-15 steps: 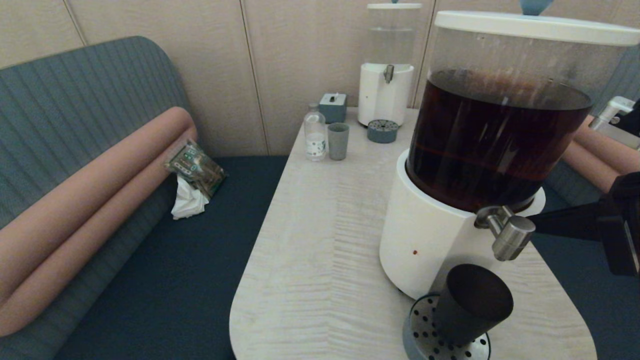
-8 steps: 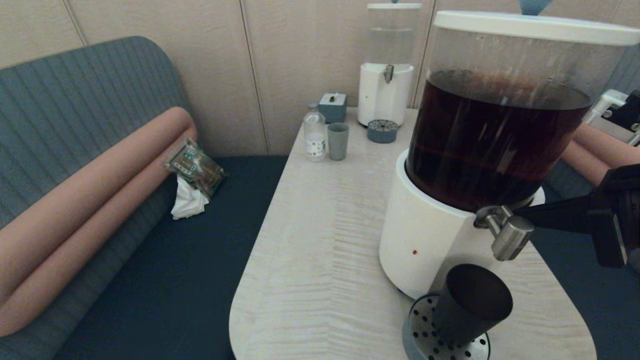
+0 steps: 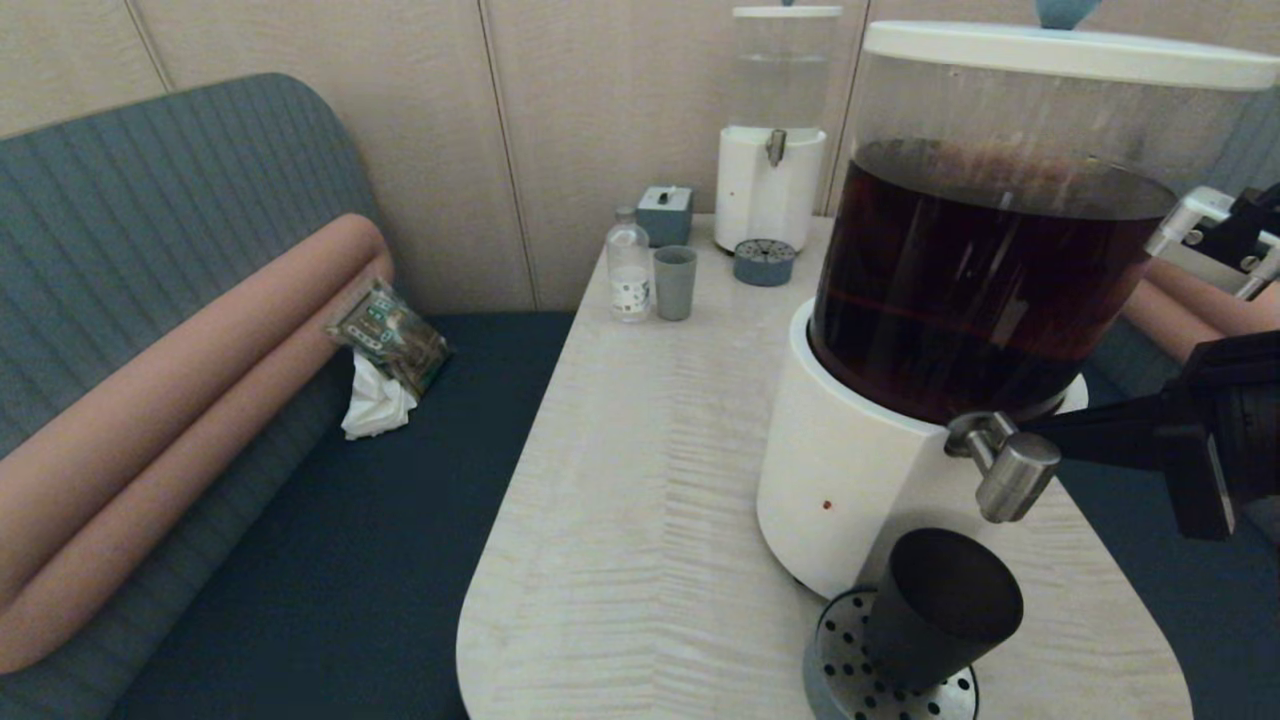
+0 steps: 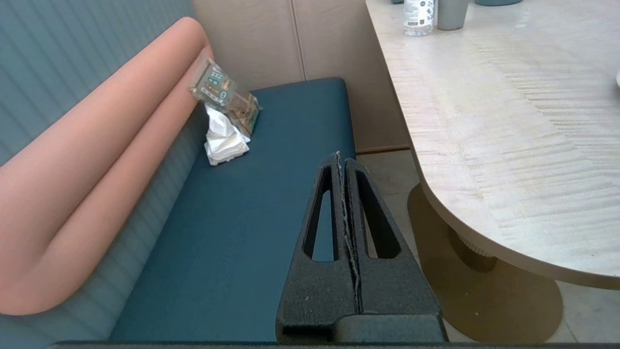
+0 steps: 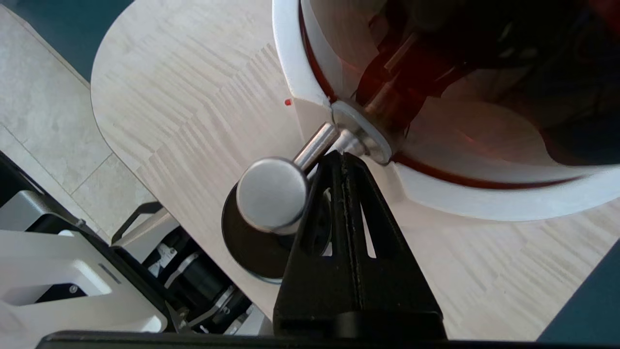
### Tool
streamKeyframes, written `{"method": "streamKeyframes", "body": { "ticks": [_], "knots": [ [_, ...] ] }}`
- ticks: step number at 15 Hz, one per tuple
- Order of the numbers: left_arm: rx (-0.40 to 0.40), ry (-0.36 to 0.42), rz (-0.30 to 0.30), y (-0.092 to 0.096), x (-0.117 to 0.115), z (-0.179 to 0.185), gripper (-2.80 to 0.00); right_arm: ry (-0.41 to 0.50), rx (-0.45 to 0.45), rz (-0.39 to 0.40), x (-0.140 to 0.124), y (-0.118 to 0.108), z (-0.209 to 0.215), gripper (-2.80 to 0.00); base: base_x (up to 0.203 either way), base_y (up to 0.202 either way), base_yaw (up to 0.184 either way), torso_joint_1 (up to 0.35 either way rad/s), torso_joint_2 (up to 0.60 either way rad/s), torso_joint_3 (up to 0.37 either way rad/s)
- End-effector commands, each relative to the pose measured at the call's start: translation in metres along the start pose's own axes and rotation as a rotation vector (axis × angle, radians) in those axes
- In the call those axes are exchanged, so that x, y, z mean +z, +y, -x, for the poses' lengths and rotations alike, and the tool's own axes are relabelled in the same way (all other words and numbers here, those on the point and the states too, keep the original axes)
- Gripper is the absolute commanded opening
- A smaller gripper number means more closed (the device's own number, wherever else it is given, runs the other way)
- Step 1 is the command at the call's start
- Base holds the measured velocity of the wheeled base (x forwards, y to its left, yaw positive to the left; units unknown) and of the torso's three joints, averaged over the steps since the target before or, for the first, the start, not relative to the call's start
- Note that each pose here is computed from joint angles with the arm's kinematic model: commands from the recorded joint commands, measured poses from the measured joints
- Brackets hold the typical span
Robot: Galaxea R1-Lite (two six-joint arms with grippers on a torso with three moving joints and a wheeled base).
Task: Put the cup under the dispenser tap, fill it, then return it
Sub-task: Turn on the faucet
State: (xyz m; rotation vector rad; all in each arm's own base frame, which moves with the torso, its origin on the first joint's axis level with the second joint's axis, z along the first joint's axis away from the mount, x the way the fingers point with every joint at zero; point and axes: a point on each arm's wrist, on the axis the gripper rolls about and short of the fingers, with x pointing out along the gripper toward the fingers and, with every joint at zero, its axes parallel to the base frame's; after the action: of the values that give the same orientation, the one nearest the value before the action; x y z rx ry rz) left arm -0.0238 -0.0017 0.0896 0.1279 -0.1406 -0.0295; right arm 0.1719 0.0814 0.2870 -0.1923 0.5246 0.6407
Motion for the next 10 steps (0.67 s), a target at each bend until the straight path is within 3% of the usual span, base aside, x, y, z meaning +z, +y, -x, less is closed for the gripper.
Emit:
{"method": "streamKeyframes", "body": {
  "ticks": [1,10],
  "knots": [
    [-0.005,0.04,0.001,-0.0013,-0.0113,-0.0019,-2.8,-0.005,0.006,0.003,0.0006,0.0001,-0.0013,-2.8,0.0,0.0,0.0,0.0,0.0,0.0],
    [-0.005,0.04,0.001,-0.0013,-0.0113,-0.0019,-2.8,-0.04,0.028,0.028,0.005,0.005,-0.0049,-2.8,0.0,0.0,0.0,0.0,0.0,0.0]
  ]
}}
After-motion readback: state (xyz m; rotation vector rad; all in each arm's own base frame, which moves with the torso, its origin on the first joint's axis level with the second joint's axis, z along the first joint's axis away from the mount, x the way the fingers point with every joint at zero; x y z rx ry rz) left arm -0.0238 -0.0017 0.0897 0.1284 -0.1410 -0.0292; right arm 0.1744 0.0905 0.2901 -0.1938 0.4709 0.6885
